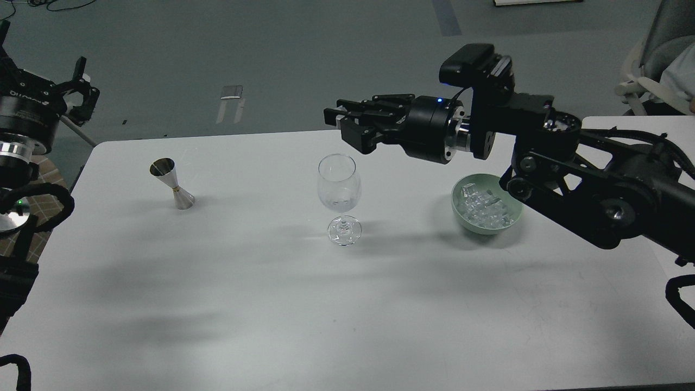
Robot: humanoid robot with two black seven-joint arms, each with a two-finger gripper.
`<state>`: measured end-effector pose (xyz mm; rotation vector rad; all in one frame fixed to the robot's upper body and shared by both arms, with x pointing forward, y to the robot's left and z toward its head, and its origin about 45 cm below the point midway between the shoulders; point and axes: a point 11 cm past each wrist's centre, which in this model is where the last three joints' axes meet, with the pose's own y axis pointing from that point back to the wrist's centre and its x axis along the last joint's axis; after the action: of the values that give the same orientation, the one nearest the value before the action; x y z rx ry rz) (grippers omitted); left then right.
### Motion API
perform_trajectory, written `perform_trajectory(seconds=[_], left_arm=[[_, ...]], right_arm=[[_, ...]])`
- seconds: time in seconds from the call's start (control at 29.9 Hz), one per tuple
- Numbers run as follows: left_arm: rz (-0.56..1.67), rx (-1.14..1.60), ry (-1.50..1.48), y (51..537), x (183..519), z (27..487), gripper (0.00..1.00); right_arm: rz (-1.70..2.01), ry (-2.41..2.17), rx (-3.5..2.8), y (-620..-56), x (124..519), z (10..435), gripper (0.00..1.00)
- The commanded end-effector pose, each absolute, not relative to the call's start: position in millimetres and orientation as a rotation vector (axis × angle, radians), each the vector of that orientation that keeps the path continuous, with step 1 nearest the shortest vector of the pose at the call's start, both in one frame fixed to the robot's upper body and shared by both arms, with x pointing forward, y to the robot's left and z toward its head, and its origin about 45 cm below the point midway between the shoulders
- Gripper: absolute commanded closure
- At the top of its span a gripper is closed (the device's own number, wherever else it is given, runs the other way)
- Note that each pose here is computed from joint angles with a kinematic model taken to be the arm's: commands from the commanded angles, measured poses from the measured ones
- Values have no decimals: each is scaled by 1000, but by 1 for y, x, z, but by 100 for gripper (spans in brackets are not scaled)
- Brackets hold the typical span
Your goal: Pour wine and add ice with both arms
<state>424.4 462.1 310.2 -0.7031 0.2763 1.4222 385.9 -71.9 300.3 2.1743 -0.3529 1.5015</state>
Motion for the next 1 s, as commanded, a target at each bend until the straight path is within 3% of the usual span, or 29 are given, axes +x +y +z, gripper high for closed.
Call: perform_trajectory(seconds=[0.0,0.37,0.97], left_arm=[[1423,-706,275,462,424,311,2],[1422,-724,282,463,424,311,2],[1423,-721,281,464,424,312,2]], right_arm=[[1500,-319,2177,-63,381,293,72],[1480,-305,2173,-45,386,280,71],[1449,-330,2112,-76,396,274,68]])
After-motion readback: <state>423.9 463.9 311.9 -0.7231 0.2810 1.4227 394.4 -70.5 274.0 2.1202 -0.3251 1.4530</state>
